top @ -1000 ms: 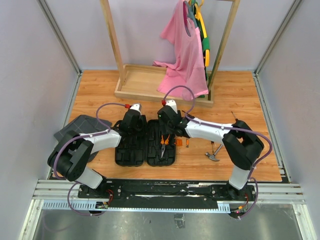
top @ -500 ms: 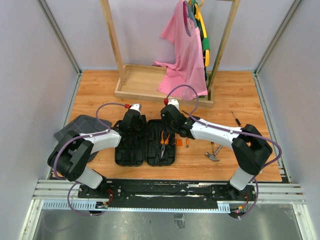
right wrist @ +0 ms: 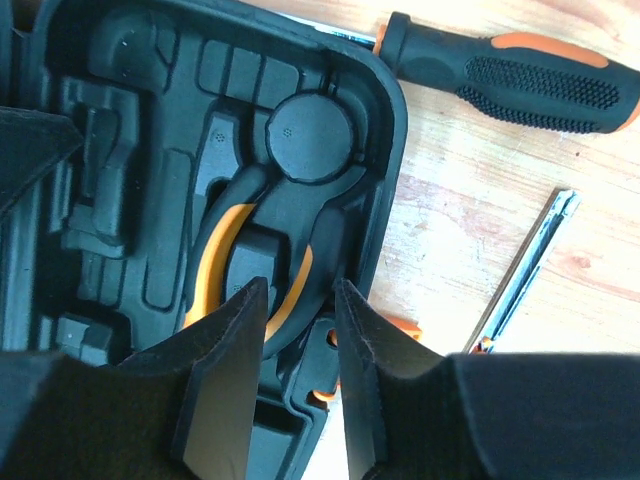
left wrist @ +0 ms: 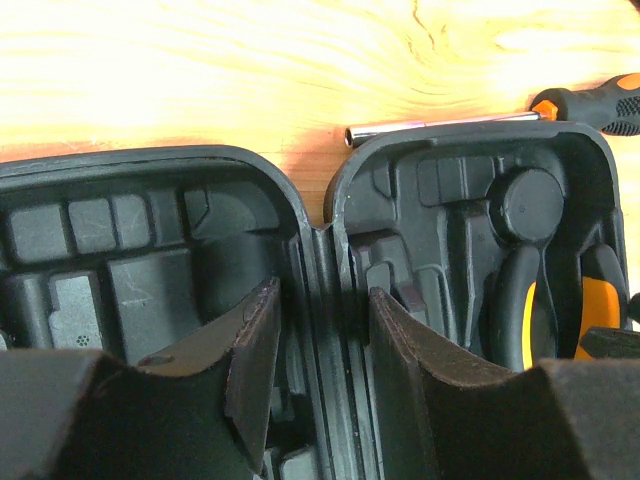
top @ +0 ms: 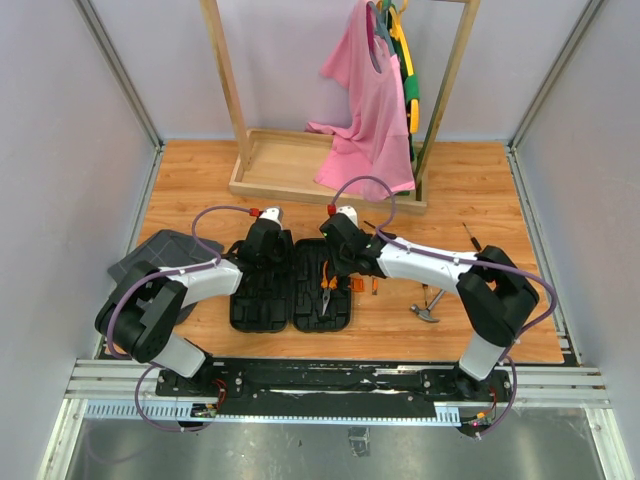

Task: Sort the tools into containers
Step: Place the pliers in the storage box.

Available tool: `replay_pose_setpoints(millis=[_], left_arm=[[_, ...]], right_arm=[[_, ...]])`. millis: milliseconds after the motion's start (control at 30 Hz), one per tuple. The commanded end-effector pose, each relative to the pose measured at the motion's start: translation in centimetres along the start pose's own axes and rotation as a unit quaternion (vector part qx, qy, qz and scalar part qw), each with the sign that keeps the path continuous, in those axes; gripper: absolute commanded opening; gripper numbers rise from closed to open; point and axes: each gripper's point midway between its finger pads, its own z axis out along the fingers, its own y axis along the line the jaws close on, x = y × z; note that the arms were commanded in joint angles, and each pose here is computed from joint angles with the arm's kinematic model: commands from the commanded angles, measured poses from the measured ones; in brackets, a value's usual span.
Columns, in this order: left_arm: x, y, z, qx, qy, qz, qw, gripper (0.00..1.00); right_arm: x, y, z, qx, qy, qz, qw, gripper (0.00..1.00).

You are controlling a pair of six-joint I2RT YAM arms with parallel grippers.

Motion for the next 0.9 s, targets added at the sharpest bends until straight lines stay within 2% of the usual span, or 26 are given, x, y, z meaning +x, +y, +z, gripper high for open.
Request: replay_pose_setpoints(millis=[0, 400, 867], left_arm=[[1.7, 2.2, 0.3, -0.042, 0.021, 0.009, 0.999, 0.42], [1.7, 2.2, 0.4, -0.042, 0.021, 0.009, 0.999, 0.42], [1.7, 2.2, 0.3, -0.041, 0.021, 0.009, 0.999, 0.42]], right_arm=[[1.2, 0.5, 0.4, 0.006, 0.027, -0.019, 0.999, 0.34], [1.2, 0.6, 0.6, -0.011, 0.029, -0.073, 0.997, 0.2], [2.2, 0.5, 0.0, -0.008, 0.042, -0.032, 0.999, 0.23]])
